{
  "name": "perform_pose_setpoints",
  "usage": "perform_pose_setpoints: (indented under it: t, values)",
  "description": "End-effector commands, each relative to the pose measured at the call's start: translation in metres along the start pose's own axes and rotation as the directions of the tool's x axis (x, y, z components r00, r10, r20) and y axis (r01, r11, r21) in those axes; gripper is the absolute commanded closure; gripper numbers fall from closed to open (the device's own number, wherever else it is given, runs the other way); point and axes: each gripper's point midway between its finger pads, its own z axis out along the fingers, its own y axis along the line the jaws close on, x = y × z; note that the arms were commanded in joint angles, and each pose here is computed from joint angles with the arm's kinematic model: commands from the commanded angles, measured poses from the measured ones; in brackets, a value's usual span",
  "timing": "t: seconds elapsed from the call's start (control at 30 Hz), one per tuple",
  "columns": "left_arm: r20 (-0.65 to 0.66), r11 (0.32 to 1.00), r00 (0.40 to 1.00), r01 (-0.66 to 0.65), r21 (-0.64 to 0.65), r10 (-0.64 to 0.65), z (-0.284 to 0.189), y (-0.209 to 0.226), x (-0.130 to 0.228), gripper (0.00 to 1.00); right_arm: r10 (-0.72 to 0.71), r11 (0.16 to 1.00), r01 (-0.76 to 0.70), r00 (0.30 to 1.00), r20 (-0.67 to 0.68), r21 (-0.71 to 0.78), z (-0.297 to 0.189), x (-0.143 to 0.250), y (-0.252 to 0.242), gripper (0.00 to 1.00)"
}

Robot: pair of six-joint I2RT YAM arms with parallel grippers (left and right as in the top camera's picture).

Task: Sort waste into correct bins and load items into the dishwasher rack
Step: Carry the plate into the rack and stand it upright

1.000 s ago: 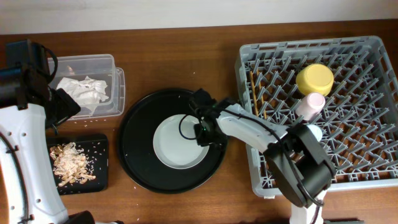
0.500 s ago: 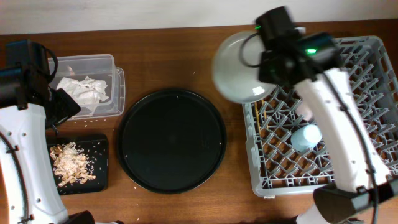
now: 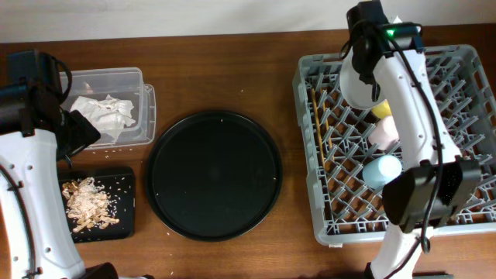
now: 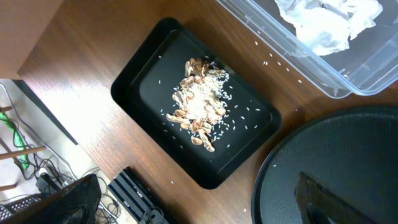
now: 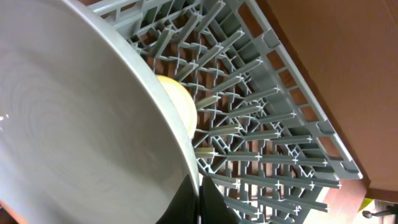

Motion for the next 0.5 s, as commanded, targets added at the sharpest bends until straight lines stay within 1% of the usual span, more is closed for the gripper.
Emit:
perform_pose_setpoints:
  t: [0.0,0.07,0.17,0.23,0.27,0.3,0.33,0.37,0.4,0.43,0.47]
  values:
    - [0.007,1.000,1.000,-0.009,-0.005,0.009,-0.001,0.002,-0.001,0.01,-0.028,0.999,0.028,0.999,0.021,0.018,-0.001,0.003,0.017,0.96]
    - [0.007,1.000,1.000,-0.009,-0.005,0.009,-0.001,0.002,-0.001,0.01,-0.060,0.998,0.060,0.998,0.020,0.027,0.003,0.008,0.030,0.96]
    - [0.007,1.000,1.000,-0.009,-0.005,0.009,-0.001,0.002,-0.001,0.01,-0.082,0.996,0.081,0.996,0.028,0.038,0.001,0.010,0.035,0.96]
    - [0.007,1.000,1.000,-0.009,-0.005,0.009,-0.001,0.002,-0.001,0.01,-0.123,0.992,0.122,0.992,0.018,0.034,-0.009,0.019,0.037,0.96]
    - [0.007,1.000,1.000,-0.009,-0.005,0.009,-0.001,0.002,-0.001,0.01,-0.130,0.991,0.130,0.991,0.021,0.005,-0.020,0.022,0.040,0.96]
    - [0.007,1.000,1.000,-0.009,-0.005,0.009,-0.001,0.002,-0.001,0.01,-0.126,0.991,0.127,0.992,0.033,-0.036,-0.034,0.022,0.041,0.91]
    - [0.007,1.000,1.000,-0.009,-0.005,0.009,-0.001,0.002,-0.001,0.01,-0.125,0.987,0.130,0.991,0.052,-0.097,-0.056,0.024,0.040,0.85]
    - [0.007,1.000,1.000,-0.009,-0.005,0.009,-0.001,0.002,-0.001,0.01,-0.117,0.984,0.125,0.991,0.064,-0.130,-0.069,0.024,0.037,0.63]
    - [0.007,1.000,1.000,-0.009,-0.005,0.009,-0.001,0.002,-0.001,0.01,-0.087,0.968,0.104,0.993,0.084,-0.227,-0.103,0.027,0.023,0.31]
    - [0.007,1.000,1.000,-0.009,-0.005,0.009,-0.001,0.002,-0.001,0.01,-0.062,0.949,0.086,0.994,0.087,-0.303,-0.126,0.031,0.011,0.27]
    - [0.007,1.000,1.000,-0.009,-0.005,0.009,-0.001,0.002,-0.001,0.01,-0.028,0.904,0.059,0.997,0.078,-0.424,-0.159,0.042,-0.012,0.21]
